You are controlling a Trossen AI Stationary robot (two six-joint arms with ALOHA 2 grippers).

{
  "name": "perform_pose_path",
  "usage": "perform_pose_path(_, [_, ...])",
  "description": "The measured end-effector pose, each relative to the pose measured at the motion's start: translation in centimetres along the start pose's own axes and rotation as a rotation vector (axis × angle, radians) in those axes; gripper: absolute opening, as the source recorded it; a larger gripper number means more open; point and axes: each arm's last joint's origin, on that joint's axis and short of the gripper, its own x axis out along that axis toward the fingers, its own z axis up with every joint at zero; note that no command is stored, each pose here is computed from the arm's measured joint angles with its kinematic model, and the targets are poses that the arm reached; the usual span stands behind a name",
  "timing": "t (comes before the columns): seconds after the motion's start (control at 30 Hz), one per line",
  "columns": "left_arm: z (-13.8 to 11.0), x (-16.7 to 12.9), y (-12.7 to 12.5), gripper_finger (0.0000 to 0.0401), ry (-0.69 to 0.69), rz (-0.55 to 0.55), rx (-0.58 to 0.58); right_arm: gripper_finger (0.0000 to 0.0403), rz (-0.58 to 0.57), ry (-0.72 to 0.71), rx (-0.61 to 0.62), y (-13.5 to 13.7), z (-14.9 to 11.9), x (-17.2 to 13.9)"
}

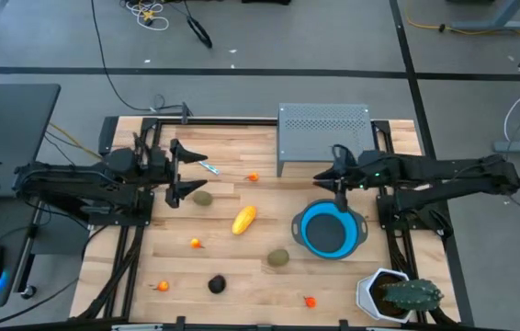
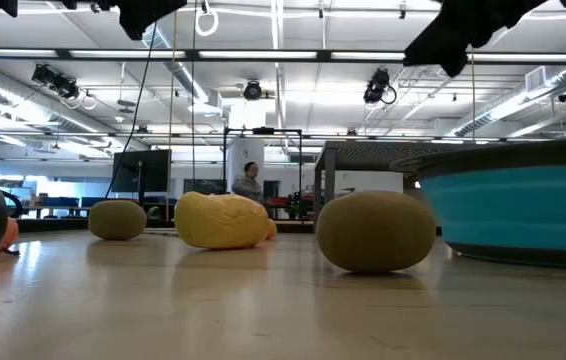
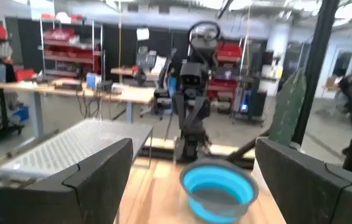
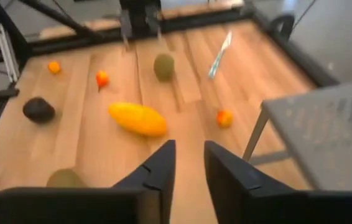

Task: Pick & Place Fruit
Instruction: Put the blue strainer bowl on the shelf

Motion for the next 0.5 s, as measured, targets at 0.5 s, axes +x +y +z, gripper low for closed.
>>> perform_pose_path(0.5, [-0.9, 1.4, 1.1, 0.0348, -0.019, 0.454, -0.113, 0.0180, 0.008, 0.392, 0.022, 0.1, -3.4, 3.1])
